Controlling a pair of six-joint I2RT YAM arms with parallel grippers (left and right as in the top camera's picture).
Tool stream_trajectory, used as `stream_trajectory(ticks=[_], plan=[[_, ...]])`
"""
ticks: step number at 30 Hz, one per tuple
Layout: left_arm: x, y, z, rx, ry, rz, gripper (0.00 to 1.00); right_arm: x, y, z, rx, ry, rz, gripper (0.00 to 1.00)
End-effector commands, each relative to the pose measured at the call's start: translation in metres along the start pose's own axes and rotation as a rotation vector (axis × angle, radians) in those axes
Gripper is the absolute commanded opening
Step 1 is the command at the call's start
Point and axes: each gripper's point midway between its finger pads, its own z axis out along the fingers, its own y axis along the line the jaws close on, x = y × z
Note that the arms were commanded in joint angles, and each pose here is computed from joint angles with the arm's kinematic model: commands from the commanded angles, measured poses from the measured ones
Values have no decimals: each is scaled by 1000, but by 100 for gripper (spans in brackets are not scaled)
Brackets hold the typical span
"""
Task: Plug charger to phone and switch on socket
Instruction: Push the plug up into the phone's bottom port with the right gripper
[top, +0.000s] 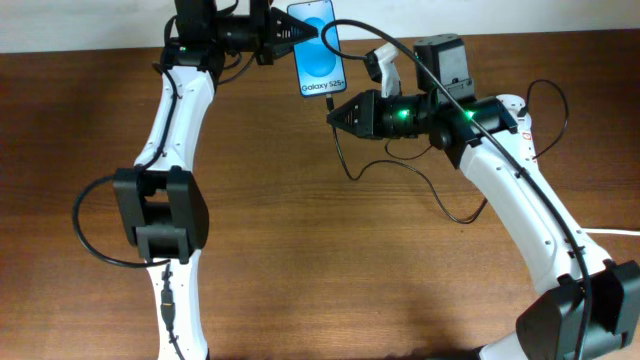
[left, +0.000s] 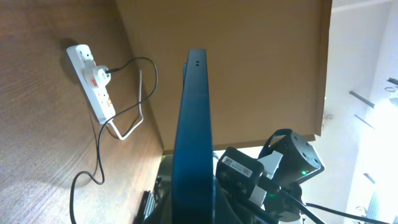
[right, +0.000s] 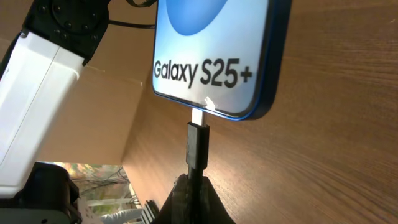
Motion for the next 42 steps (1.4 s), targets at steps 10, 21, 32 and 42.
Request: stream_trajectory(ticks=[10, 21, 32, 42], plan=[[9, -14, 10, 22, 50, 46, 0, -4, -3, -1, -2, -11, -16, 4], [10, -14, 17, 20, 52, 47, 0, -6, -2, -1, -5, -18, -20, 4], [9, -14, 16, 20, 49, 69, 0, 1, -6, -1, 12, 7, 12, 4], [9, -13, 16, 20, 49, 69, 0, -7, -12, -8, 15, -19, 14, 4]])
